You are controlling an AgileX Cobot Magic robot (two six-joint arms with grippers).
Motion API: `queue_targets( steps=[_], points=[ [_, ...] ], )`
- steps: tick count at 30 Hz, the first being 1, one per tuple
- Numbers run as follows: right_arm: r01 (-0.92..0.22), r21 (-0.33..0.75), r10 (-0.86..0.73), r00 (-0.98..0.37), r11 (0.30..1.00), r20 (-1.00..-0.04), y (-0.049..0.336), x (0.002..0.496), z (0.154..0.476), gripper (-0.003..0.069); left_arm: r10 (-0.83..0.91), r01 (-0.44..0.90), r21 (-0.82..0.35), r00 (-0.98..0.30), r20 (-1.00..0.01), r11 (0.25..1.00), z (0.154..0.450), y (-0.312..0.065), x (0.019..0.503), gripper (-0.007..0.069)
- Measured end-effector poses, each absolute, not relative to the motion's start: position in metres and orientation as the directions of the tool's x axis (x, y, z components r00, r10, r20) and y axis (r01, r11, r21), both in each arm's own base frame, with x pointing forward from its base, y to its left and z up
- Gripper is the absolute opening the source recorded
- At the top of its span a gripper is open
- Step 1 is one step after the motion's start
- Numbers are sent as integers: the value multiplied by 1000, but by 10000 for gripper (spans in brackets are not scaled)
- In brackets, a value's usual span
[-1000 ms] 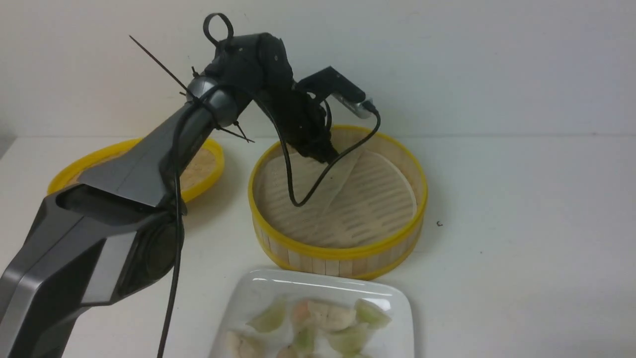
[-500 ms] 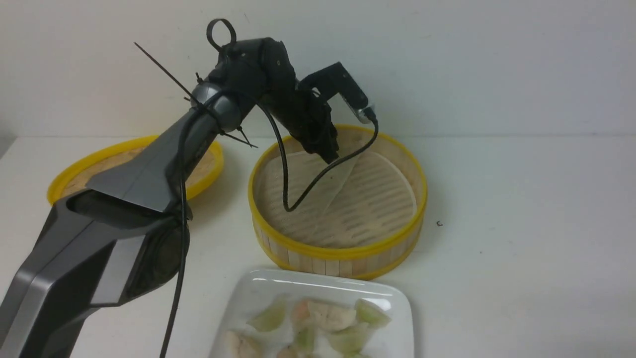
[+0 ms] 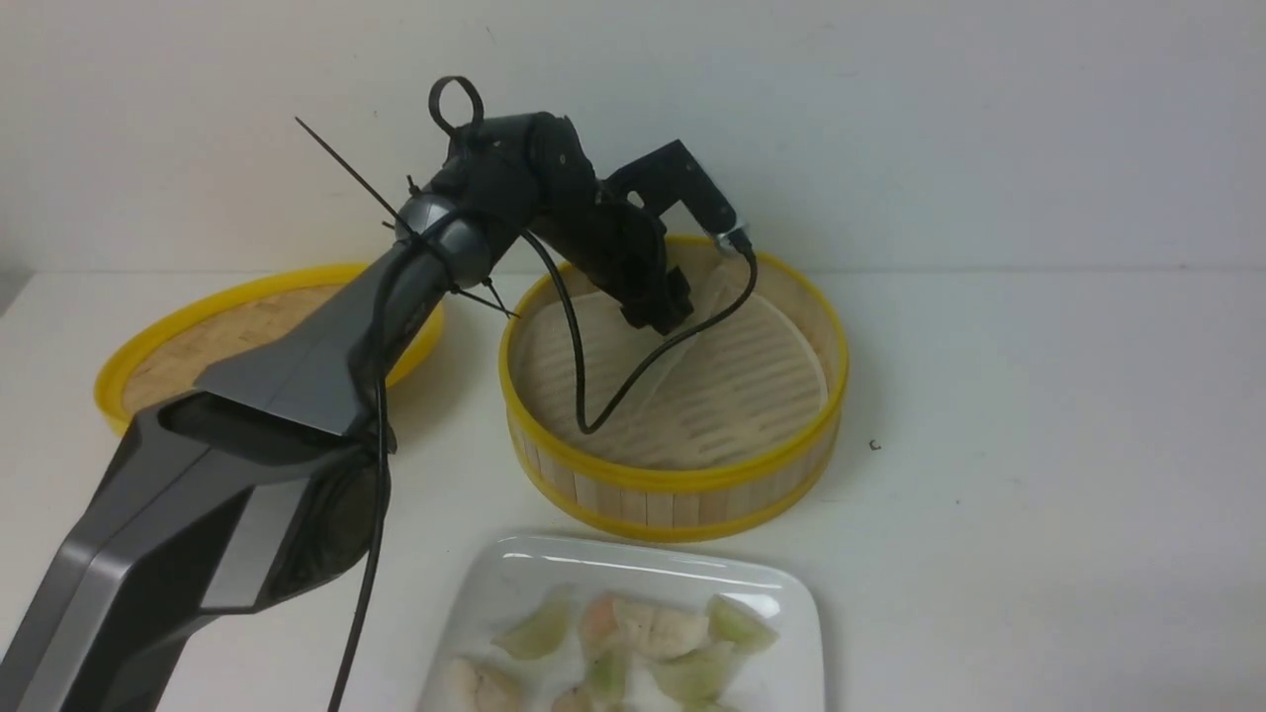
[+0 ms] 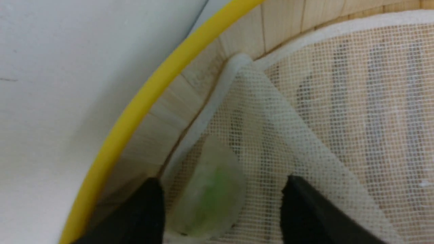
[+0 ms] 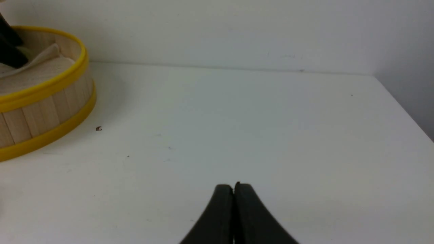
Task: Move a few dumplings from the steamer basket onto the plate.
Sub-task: Use the left arm to grab a dumpling from the steamer, then use the left arm to put the dumpling into the plate
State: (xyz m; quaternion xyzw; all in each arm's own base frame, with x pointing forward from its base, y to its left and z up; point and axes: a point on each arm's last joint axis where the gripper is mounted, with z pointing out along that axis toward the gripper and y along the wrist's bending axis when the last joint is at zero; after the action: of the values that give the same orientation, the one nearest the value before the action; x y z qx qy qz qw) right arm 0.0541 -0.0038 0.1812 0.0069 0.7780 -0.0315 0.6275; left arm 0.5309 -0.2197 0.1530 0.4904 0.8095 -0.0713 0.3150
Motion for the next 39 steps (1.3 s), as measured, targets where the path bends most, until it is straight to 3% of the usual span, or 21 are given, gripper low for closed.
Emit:
queue_targets(
  steps=[3, 5, 6, 14, 20, 27, 33, 34, 39],
  points=[
    [50, -40, -29, -212, 998, -977, -4, 54, 181, -15, 762, 845, 196, -318, -564, 498, 153, -220, 529, 252],
    [50, -40, -29, -212, 998, -977, -4, 54, 181, -15, 777, 850, 202, -316, -544, 487, 154, -219, 528, 115],
    [50, -40, -29, -212, 998, -977, -4, 54, 181, -15, 778, 851, 202, -315, -543, 485, 155, -219, 528, 106],
    [50, -40, -29, -212, 998, -977, -4, 54, 181, -15, 778, 848, 163, -365, -511, 504, 175, -216, 522, 113],
    [50, -40, -29, -212, 998, -977, -4, 54, 181, -15, 745, 825, 174, -368, -556, 538, 209, -215, 519, 112],
    [50, -40, -29, -212, 998, -977, -4, 54, 181, -15, 742, 824, 176, -365, -562, 538, 220, -214, 516, 111],
    [50, -40, -29, -212, 998, -977, -4, 54, 181, -15, 649, 770, 110, -441, -620, 628, 243, -214, 512, 109],
    [50, -40, -29, -212, 998, -977, -4, 54, 181, -15, 588, 736, 62, -483, -649, 674, 258, -214, 508, 109],
    [50, -40, -29, -212, 998, -977, -4, 54, 181, -15, 453, 658, -6, -525, -720, 753, 317, -208, 491, 109]
  ],
)
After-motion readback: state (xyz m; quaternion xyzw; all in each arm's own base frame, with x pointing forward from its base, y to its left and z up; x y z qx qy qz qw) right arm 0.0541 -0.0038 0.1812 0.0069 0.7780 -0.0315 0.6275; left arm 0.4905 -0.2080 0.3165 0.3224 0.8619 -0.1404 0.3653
